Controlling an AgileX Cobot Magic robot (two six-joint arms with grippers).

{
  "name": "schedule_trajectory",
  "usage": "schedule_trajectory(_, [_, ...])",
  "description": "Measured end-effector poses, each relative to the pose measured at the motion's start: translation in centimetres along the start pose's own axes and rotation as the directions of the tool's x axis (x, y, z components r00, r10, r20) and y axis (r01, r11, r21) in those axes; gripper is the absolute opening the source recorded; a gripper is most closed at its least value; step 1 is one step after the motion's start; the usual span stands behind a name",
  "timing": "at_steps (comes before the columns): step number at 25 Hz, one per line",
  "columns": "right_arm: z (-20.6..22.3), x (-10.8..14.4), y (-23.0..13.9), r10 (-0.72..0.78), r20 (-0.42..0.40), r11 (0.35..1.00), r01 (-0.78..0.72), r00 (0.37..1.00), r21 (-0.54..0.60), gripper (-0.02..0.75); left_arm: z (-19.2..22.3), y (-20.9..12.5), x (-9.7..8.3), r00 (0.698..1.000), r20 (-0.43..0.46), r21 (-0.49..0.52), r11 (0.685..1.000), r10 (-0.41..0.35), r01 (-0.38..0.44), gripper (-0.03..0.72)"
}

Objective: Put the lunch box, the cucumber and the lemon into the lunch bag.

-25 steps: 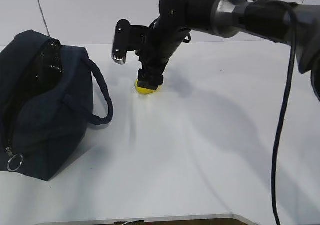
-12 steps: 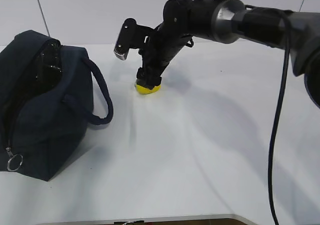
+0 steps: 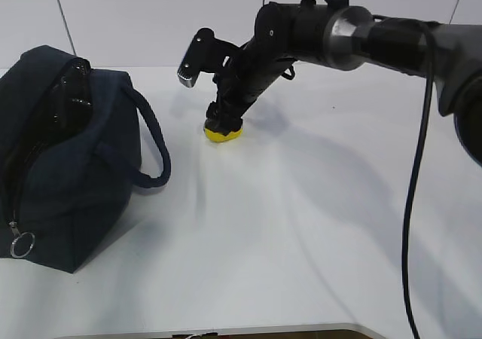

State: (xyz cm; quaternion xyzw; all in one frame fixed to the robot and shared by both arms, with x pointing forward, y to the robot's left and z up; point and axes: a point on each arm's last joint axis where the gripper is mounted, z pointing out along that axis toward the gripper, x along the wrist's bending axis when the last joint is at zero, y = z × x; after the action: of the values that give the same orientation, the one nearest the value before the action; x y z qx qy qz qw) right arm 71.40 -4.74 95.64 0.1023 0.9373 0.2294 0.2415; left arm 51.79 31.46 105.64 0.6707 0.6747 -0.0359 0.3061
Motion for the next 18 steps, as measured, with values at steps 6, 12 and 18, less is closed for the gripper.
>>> schedule_trajectory(6, [0.6, 0.3, -0.2, 0.013, -0.012, 1.000, -0.013, 1.000, -0.001, 0.591, 0.0, 0.0, 0.0, 1.000, 0.000, 0.000, 1.000, 0.002, -0.002, 0.000])
schedule_trajectory(12, [0.9, 0.1, -0.4, 0.020, -0.002, 1.000, -0.020, 1.000, -0.006, 0.591, 0.0, 0.0, 0.0, 1.000, 0.000, -0.001, 1.000, 0.002, -0.002, 0.000])
schedule_trajectory(18, [1.4, 0.1, -0.9, 0.030, -0.004, 1.000, -0.030, 1.000, -0.001, 0.591, 0.0, 0.0, 0.0, 1.000, -0.001, -0.002, 1.000, 0.002, -0.002, 0.000])
